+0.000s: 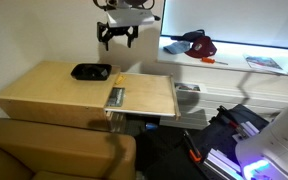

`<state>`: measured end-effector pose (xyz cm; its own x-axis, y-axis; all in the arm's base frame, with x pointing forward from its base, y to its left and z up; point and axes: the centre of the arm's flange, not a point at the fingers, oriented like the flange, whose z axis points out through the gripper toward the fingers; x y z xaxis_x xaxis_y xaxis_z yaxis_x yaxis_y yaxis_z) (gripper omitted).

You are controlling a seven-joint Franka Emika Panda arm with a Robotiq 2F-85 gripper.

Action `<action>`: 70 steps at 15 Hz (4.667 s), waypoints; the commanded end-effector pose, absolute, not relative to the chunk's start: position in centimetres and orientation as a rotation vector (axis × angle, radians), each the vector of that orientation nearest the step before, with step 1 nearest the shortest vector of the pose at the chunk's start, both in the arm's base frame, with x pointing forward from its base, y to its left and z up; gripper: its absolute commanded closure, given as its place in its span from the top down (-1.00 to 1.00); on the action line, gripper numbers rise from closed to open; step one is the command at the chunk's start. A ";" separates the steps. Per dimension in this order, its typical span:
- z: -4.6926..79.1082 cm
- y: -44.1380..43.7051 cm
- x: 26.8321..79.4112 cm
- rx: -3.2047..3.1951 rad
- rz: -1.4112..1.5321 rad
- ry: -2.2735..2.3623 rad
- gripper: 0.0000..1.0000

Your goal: Remove the black sock from the black lunchbox

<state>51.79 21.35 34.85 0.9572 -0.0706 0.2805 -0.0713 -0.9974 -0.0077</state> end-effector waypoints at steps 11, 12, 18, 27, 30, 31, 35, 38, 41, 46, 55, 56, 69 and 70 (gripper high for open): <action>26.4 26.9 65.9 3.221 0.581 -0.149 1.00; 27.1 27.5 65.8 3.221 0.601 -0.142 1.00; 18.3 27.4 69.2 3.136 0.489 -0.080 1.00; 11.9 28.9 73.3 3.029 0.577 -0.031 0.32; 11.8 29.0 73.9 3.016 0.586 -0.037 -0.11; 12.1 29.0 74.1 3.011 0.596 -0.046 -0.23; 17.4 28.9 73.9 3.031 0.589 -0.131 -0.79; 22.0 28.1 73.2 3.067 0.467 -0.196 -1.00; 26.5 27.0 72.9 3.083 0.355 -0.279 -0.99; 33.0 25.6 72.4 3.184 0.316 -0.343 -0.99; 47.8 28.4 68.0 3.520 0.261 -0.147 -0.99; 46.9 29.2 67.3 3.525 0.165 -0.113 -0.99; 18.3 33.5 65.0 3.316 -0.175 -0.082 -0.99; 17.2 33.2 64.8 3.296 -0.163 -0.075 -0.99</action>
